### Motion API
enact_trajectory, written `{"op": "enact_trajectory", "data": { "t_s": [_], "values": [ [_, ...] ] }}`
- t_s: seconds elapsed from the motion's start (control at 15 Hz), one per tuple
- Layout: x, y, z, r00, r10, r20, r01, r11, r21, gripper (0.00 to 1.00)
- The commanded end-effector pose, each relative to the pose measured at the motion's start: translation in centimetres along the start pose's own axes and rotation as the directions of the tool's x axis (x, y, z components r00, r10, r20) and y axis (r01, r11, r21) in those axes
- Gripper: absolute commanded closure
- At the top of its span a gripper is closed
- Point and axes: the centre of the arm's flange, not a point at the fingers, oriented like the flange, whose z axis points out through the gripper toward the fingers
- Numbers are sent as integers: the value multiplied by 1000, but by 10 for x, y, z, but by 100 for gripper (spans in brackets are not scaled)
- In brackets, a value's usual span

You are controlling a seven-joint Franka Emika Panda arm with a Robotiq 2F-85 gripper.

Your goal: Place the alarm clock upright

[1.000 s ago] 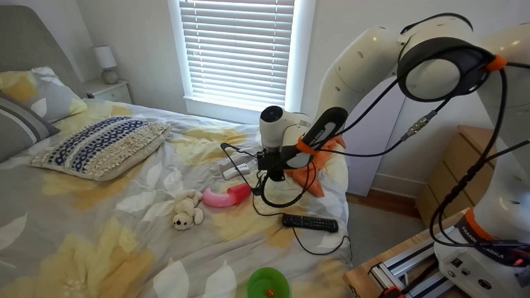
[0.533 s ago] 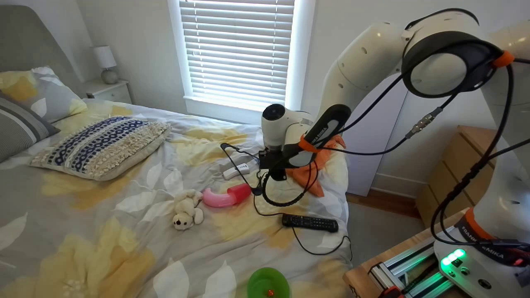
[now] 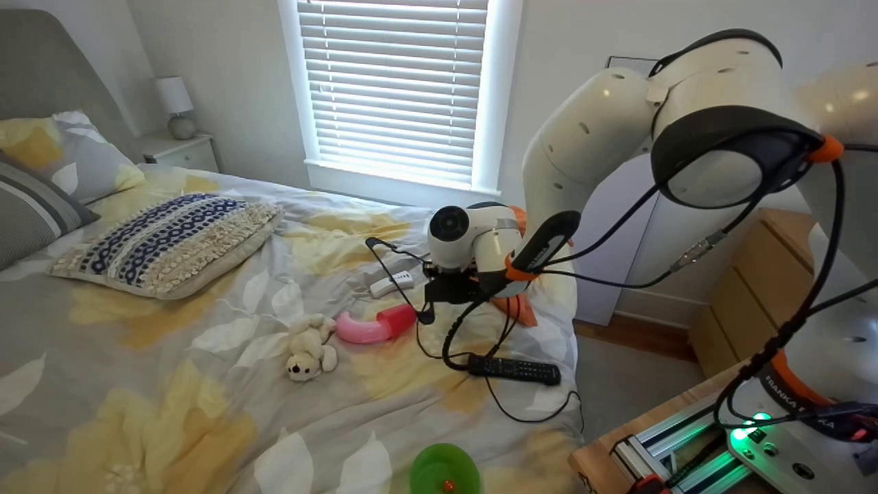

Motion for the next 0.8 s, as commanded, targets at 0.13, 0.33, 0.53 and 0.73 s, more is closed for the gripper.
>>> {"op": "enact_trajectory", "data": {
  "t_s": [0.13,0.33,0.53,0.73],
  "values": [
    [-31,7,12,978,80,-192,-74,997,37,53],
    [-40,8,25,959,96,-268,-91,995,31,53],
    [-52,9,35,951,89,-297,-88,996,18,53],
    [-67,8,46,948,65,-313,-67,998,5,53]
  ]
}}
